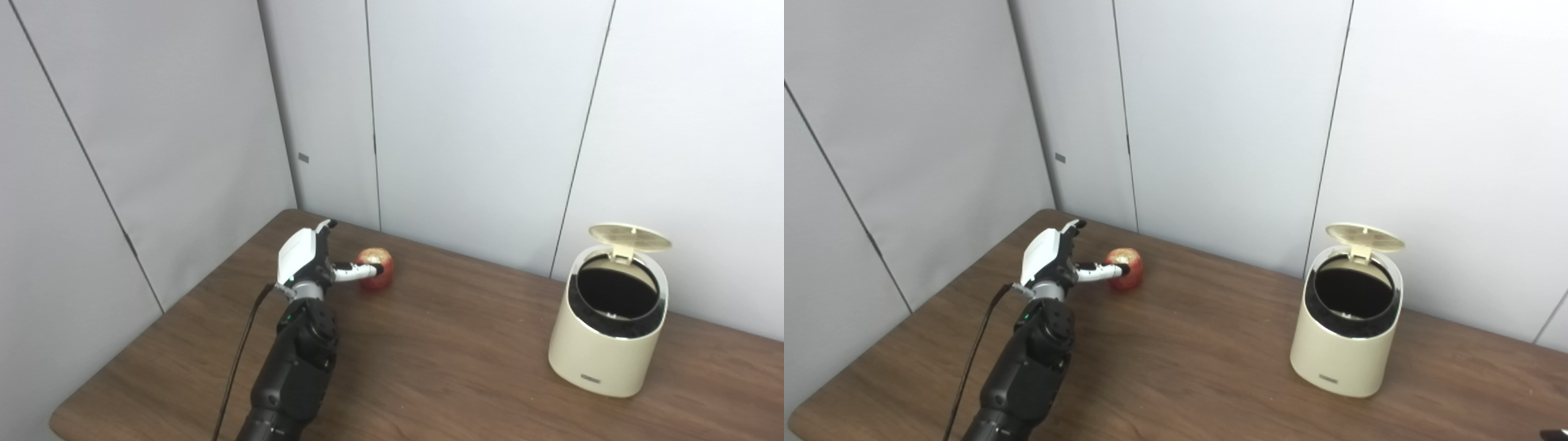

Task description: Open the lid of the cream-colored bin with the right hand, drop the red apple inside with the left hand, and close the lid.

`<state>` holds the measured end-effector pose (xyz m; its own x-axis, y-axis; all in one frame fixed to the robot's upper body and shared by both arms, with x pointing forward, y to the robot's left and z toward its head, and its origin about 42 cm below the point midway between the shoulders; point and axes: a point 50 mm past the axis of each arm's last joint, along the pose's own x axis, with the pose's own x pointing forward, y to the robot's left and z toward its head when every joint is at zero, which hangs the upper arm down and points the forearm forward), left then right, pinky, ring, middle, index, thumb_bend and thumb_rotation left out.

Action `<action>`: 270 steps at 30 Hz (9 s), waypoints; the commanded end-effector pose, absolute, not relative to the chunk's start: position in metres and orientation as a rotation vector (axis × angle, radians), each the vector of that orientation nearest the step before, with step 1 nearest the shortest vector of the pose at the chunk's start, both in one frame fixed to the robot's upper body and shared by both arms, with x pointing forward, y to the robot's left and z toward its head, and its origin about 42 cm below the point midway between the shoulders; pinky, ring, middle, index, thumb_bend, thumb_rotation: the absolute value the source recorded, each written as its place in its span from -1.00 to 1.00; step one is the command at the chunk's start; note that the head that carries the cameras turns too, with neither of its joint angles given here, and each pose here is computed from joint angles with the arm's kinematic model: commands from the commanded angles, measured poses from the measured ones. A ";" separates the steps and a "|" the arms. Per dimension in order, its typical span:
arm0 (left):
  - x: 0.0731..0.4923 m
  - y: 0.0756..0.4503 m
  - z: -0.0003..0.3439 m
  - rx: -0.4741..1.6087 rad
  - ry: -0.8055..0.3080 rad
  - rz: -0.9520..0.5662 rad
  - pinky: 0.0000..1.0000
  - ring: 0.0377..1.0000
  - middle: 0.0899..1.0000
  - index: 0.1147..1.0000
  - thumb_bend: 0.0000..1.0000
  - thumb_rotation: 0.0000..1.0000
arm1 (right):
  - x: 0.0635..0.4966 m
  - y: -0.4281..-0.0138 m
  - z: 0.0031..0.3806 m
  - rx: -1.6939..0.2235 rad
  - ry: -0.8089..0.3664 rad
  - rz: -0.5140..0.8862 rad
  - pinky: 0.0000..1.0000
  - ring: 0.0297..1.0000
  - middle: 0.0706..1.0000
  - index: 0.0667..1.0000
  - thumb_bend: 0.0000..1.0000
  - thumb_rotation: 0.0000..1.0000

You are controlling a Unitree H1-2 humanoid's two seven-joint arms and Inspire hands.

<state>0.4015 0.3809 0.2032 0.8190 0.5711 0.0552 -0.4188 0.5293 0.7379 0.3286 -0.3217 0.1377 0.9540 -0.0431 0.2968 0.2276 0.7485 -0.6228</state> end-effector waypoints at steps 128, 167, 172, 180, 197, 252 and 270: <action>0.368 0.132 0.305 0.860 -0.581 0.088 -0.51 -0.30 -0.16 -0.13 0.00 -1.00 | 0.338 -0.240 0.132 -0.685 -0.260 -0.199 0.15 0.37 0.46 0.44 -0.41 -0.60; 0.438 0.110 0.267 0.926 -0.498 0.133 -0.56 -0.36 -0.18 -0.06 -0.01 -1.00 | 0.333 -0.226 0.131 -0.680 -0.288 -0.186 0.14 0.38 0.45 0.41 -0.42 -0.59; 0.438 0.107 0.268 0.928 -0.498 0.134 -0.57 -0.36 -0.18 -0.06 -0.01 -1.00 | 0.332 -0.224 0.133 -0.679 -0.283 -0.185 0.18 0.40 0.45 0.41 -0.42 -0.65; 0.437 0.110 0.266 0.943 -0.482 0.095 -0.50 -0.36 -0.25 -0.12 0.04 -1.00 | 0.332 -0.222 0.134 -0.679 -0.277 -0.180 0.19 0.41 0.46 0.42 -0.42 -0.63; 0.436 0.114 0.265 0.930 -0.436 0.068 -0.43 -0.28 -0.18 -0.08 1.00 -0.16 | 0.332 -0.219 0.136 -0.675 -0.266 -0.175 0.22 0.44 0.47 0.43 -0.42 -0.65; 0.414 0.130 0.260 0.135 -0.412 0.039 -0.29 -0.17 -0.10 -0.16 0.01 -1.00 | 0.332 -0.218 0.138 -0.673 -0.263 -0.171 0.22 0.43 0.48 0.42 -0.42 -0.50; 0.401 0.183 0.243 -0.248 -0.556 -0.074 -0.20 -0.05 0.03 0.08 -0.03 0.59 | 0.330 -0.219 0.147 -0.630 -0.358 -0.179 0.24 0.46 0.51 0.47 -0.33 -0.22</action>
<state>0.4004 0.1771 0.2212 0.8948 -0.0198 0.4460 0.1485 0.9553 -0.2556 0.3316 -0.2229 0.1370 0.9508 -0.0672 0.3026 0.2404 0.7760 -0.5831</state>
